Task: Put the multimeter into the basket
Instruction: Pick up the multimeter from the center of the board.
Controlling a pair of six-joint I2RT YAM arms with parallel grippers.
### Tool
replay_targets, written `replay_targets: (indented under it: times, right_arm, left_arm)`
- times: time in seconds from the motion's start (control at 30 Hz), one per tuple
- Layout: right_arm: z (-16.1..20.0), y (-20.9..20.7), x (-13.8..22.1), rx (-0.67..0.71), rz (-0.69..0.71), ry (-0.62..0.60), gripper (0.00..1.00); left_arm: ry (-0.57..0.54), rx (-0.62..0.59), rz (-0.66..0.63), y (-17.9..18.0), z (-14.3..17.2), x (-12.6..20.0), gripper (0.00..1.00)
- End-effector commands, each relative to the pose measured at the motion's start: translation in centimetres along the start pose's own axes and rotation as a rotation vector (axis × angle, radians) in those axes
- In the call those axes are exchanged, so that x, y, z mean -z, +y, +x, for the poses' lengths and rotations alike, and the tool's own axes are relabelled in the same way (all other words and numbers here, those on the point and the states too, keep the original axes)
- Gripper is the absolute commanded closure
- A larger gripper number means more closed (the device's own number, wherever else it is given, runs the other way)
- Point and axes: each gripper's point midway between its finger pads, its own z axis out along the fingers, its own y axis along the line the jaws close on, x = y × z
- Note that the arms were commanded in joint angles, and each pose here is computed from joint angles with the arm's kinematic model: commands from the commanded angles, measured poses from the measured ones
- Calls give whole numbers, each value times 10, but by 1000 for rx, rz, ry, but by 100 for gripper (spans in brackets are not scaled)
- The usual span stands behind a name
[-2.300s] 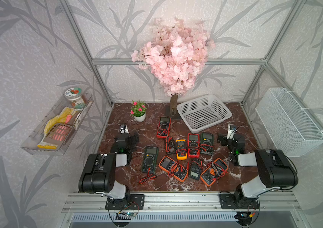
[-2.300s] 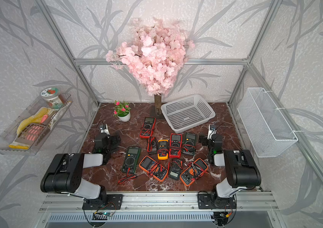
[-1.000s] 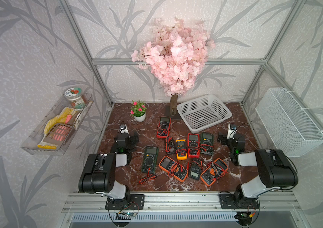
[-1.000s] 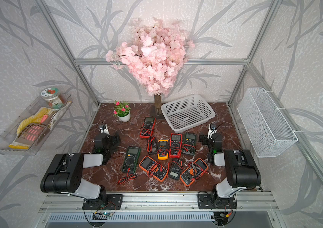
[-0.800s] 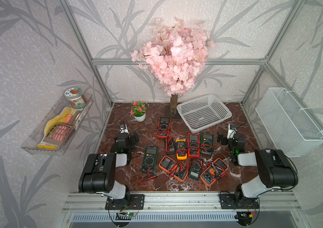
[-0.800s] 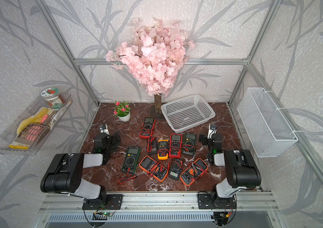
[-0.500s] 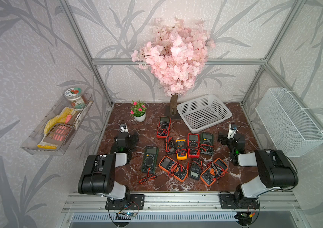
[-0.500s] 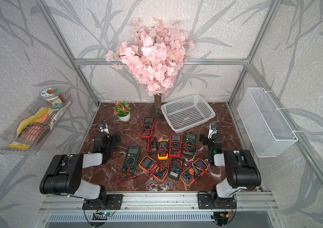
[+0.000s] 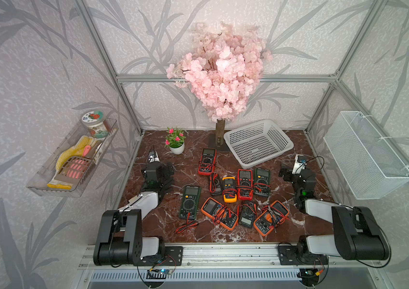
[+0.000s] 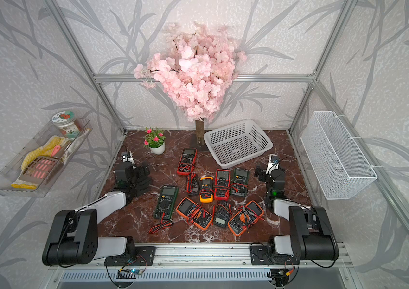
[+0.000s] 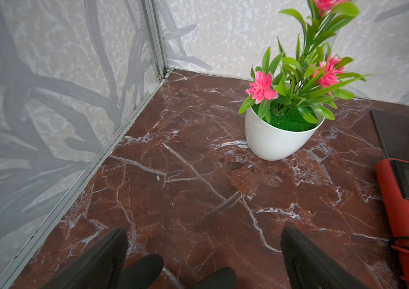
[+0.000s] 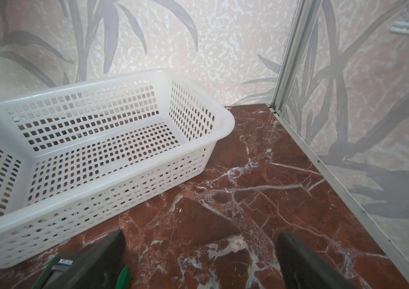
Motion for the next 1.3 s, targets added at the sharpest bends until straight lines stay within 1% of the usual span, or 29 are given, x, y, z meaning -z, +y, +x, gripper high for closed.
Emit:
replay_targets:
  times: [0.0, 0.2, 0.3, 0.57, 0.7, 0.83, 0.87, 1.07, 1.2, 1.27]
  right_arm:
    - [-2, 3, 1, -1, -7, 14, 1]
    - [-9, 3, 2, -10, -9, 18, 1]
    - [-8, 3, 2, -25, 0, 59, 1]
    - [-29, 4, 2, -47, 2, 81, 1]
    - [-44, 1, 5, -126, 21, 88, 1]
    - [-50, -12, 12, -286, 114, 128, 1]
    - [-52, -11, 14, -310, 113, 141, 1]
    - [-59, 10, 20, -321, 4, 240, 1]
    - [-59, 22, 27, -344, -59, 271, 1]
    - [-58, 27, 33, -378, -87, 291, 1]
  left_arm:
    - [-5, 21, -18, 3, -6, 6, 0]
    - [1, 29, -15, 4, -7, 13, 0]
    - [3, 33, -17, 6, -9, 17, 0]
    - [-4, 31, -8, 4, -25, 24, 0]
    - [-25, 53, 10, 1, -40, 30, 0]
    - [-52, 81, 41, -5, -59, 38, 0]
    - [-59, 87, 49, -7, -64, 40, 0]
    - [-73, 148, 95, -16, -87, 54, 0]
    - [-66, 182, 119, -24, -96, 63, 0]
    - [-56, 193, 135, -30, -98, 67, 0]
